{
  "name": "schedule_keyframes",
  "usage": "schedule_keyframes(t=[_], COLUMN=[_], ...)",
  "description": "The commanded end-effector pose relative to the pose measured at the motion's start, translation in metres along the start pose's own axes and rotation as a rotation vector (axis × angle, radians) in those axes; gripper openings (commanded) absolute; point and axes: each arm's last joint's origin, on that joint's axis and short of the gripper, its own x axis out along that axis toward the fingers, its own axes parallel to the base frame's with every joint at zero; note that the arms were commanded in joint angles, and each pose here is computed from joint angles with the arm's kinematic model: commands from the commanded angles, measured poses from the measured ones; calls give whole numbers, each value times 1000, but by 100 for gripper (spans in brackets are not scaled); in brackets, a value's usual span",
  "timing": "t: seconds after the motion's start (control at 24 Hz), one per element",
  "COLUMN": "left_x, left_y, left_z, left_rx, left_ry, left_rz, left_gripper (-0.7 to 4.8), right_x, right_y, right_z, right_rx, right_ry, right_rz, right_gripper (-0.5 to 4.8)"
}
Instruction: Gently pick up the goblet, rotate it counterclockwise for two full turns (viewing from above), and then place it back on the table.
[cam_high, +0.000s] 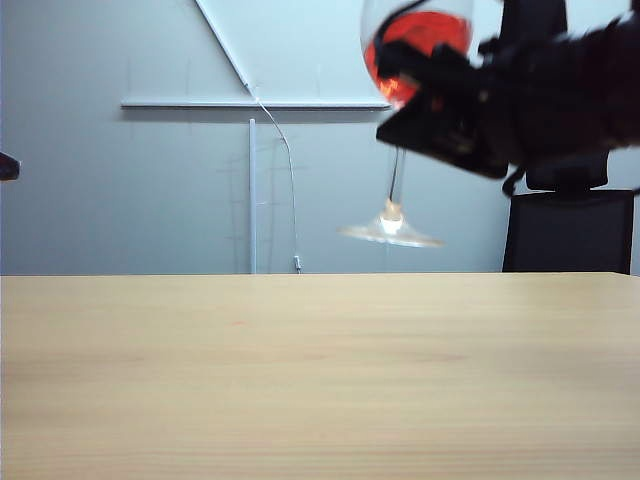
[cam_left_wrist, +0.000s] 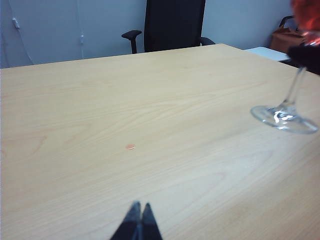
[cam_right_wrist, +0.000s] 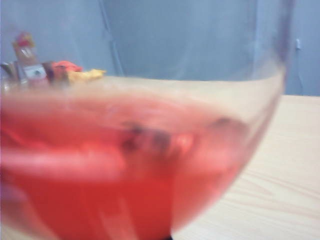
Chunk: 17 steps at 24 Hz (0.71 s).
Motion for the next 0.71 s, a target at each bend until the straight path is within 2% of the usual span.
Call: schedule_keyframes(t=[0.04,0.33,0.71], left_x=[0,0,0], left_y=[0,0,0], left_z=[2,2,2], left_rx=[1,1,1], left_ry=[-10,-10,-10], left_rz=[-2,-2,-2], left_gripper=[-5,-5,-5], right_x=[8,38,68], right_y=[-1,-2,1], right_z=[3,-26,-41], right_rx=[17,-3,-58], right_ry=[-84,-1,25], right_rz=[37,47,82], right_gripper=[-3,-3,-4])
